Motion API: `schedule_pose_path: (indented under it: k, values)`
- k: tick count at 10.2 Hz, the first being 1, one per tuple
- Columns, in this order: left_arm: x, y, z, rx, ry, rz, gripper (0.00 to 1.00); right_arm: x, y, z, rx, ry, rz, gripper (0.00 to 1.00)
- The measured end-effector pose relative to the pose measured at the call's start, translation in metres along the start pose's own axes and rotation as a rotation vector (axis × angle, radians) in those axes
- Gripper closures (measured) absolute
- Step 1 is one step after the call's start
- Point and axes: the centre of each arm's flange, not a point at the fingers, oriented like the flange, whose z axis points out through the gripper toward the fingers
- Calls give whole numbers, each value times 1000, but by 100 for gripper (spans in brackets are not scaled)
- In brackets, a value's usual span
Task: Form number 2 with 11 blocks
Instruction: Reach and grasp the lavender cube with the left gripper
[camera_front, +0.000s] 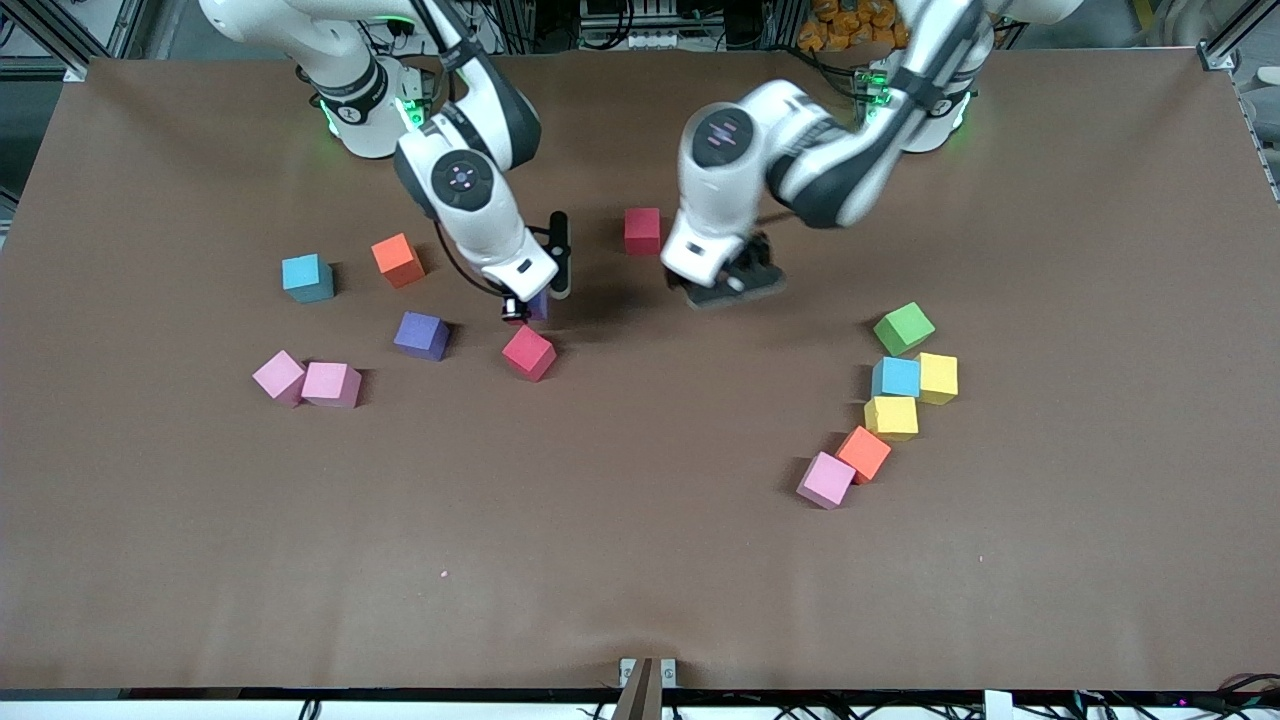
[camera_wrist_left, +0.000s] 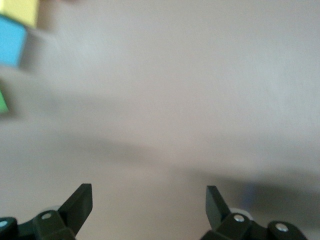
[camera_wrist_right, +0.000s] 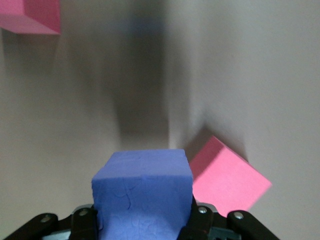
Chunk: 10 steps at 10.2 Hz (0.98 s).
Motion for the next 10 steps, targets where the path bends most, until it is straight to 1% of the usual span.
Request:
schedule_pose_path:
  k: [3,5,8,10]
  values:
    - [93,-69,-19,-31,32,114,0,29,-24,4,3,-7,58,43]
    - [143,-113,-31,-47,61,224,0,53,-48,7,4,-13,77,43]
    - [207,-134,-32,-89,100,412,0,80,-75,21,0,-19,39,43]
    - [233,-132,-12,-112,99,529,0,87,-82,27,-4,-18,26,43]
